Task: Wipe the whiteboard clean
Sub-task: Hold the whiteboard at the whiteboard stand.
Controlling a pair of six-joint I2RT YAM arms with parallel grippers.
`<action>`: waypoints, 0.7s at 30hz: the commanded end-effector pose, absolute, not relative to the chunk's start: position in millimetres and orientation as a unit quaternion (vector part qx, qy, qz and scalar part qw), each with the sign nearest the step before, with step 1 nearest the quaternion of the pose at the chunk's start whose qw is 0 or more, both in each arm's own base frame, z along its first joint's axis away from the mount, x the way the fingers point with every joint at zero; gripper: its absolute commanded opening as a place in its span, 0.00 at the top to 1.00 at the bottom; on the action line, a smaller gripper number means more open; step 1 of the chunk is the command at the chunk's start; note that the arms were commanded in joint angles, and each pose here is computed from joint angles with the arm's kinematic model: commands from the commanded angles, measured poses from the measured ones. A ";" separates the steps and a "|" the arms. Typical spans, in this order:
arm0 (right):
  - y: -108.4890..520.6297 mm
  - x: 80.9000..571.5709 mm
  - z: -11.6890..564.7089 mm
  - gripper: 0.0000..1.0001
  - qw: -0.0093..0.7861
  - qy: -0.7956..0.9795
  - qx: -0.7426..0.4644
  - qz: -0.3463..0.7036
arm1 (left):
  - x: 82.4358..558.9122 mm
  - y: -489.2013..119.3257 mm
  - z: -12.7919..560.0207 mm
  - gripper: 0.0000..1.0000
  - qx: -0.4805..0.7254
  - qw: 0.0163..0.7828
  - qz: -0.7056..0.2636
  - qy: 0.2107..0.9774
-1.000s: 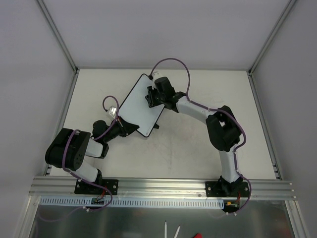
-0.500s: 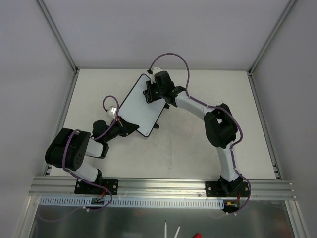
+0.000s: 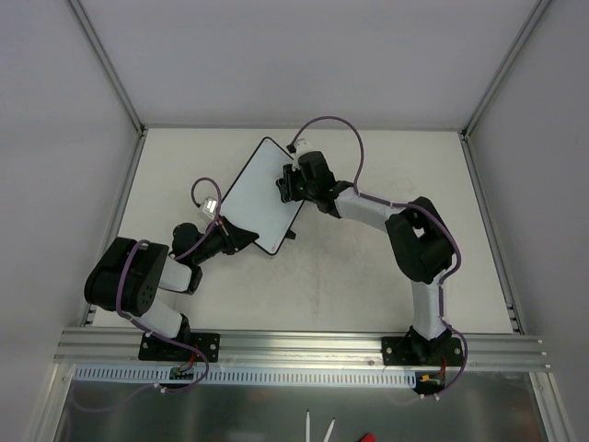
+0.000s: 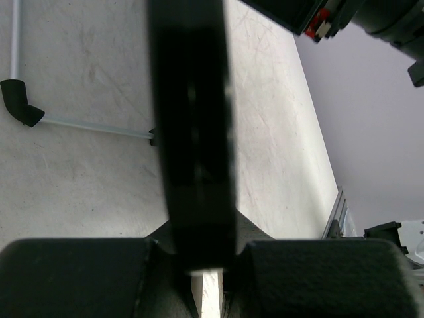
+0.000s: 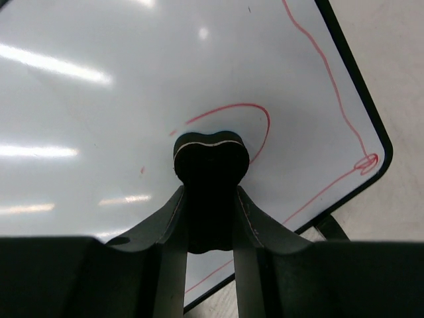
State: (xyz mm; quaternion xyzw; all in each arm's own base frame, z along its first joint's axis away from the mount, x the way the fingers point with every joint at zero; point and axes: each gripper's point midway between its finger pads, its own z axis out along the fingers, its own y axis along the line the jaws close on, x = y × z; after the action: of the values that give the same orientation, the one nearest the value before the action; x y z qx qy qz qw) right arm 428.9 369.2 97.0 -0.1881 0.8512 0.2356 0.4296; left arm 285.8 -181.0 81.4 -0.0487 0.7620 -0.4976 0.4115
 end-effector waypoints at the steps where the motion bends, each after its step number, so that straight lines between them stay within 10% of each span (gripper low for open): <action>1: 347.6 379.6 30.4 1.00 0.354 0.896 -0.205 0.171 | 284.8 -199.5 152.2 1.00 0.077 0.509 -0.545 0.662; 21: 357.4 406.8 112.1 1.00 0.414 0.865 -0.206 0.196 | 285.2 -199.9 153.3 1.00 0.078 0.509 -0.545 0.662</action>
State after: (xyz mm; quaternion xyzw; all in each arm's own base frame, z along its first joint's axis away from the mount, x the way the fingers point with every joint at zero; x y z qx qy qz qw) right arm 406.1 351.2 86.9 -0.1858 0.8697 0.1889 0.4164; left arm 285.0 -182.0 82.1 -0.0447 0.7615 -0.4999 0.4102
